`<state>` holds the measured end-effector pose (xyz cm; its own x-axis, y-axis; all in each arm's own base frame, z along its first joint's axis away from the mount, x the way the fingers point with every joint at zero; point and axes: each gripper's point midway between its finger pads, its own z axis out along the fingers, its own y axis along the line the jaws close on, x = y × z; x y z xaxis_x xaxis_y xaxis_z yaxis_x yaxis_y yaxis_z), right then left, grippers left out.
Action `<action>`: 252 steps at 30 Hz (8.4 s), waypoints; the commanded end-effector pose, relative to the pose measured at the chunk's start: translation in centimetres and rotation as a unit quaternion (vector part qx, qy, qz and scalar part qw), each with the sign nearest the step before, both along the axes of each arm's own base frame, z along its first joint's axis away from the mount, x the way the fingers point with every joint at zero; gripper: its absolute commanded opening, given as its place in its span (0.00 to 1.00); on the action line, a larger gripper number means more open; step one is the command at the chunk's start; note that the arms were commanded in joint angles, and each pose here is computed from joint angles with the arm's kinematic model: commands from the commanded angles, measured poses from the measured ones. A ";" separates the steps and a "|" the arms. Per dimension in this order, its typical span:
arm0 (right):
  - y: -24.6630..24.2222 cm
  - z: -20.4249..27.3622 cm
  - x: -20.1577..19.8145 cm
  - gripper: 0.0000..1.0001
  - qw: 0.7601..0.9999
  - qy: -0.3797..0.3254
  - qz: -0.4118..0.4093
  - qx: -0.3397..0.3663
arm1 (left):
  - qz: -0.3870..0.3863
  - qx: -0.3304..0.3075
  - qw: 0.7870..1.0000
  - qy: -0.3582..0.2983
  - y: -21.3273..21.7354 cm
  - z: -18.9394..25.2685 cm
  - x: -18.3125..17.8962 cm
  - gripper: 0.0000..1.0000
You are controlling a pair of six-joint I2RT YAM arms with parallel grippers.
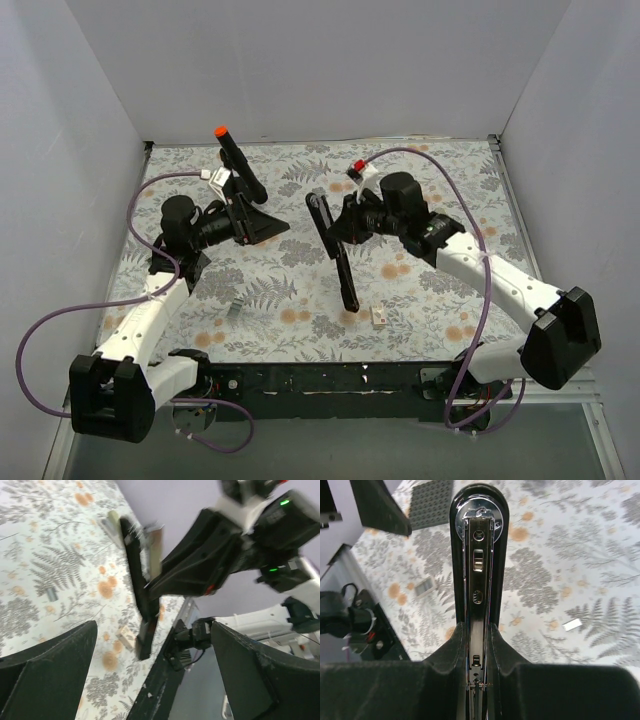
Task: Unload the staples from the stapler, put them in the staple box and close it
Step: Place the stapler at the center of the board, then pick up the stapler from the center of the board, then unload the staple at the center of the board.
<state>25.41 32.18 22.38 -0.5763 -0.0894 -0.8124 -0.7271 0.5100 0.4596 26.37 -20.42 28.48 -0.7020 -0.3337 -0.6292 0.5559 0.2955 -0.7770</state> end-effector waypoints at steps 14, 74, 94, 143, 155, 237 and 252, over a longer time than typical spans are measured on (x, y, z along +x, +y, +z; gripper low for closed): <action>-7.5 -3.2 18.3 0.01 0.919 -0.029 -0.158 -0.359 | 0.121 0.118 0.986 0.010 3.0 -7.8 1.3 0.98; -14.4 -6.9 18.7 0.52 0.898 0.013 -0.236 -0.370 | 0.114 0.116 0.987 0.012 2.7 -7.7 0.8 0.98; -28.9 -11.6 18.4 0.62 0.861 0.126 -0.272 -0.412 | 0.117 0.120 0.986 0.004 2.8 -7.6 0.8 0.98; -30.5 -16.6 18.3 0.48 0.868 0.177 -0.249 -0.391 | 0.116 0.125 0.985 0.011 2.6 -8.1 0.5 0.91; -28.4 -12.4 18.3 0.01 0.892 0.149 -0.242 -0.352 | 0.123 0.132 0.983 0.044 2.5 -9.1 0.5 0.87; 2.2 8.7 -2.8 0.32 0.957 -0.284 0.050 0.038 | 0.003 -0.028 0.990 0.139 -1.7 -3.2 1.0 0.00; 5.4 4.6 0.0 0.67 0.973 -0.217 0.070 -0.035 | 0.027 0.048 0.988 0.142 -1.1 -7.4 2.2 0.00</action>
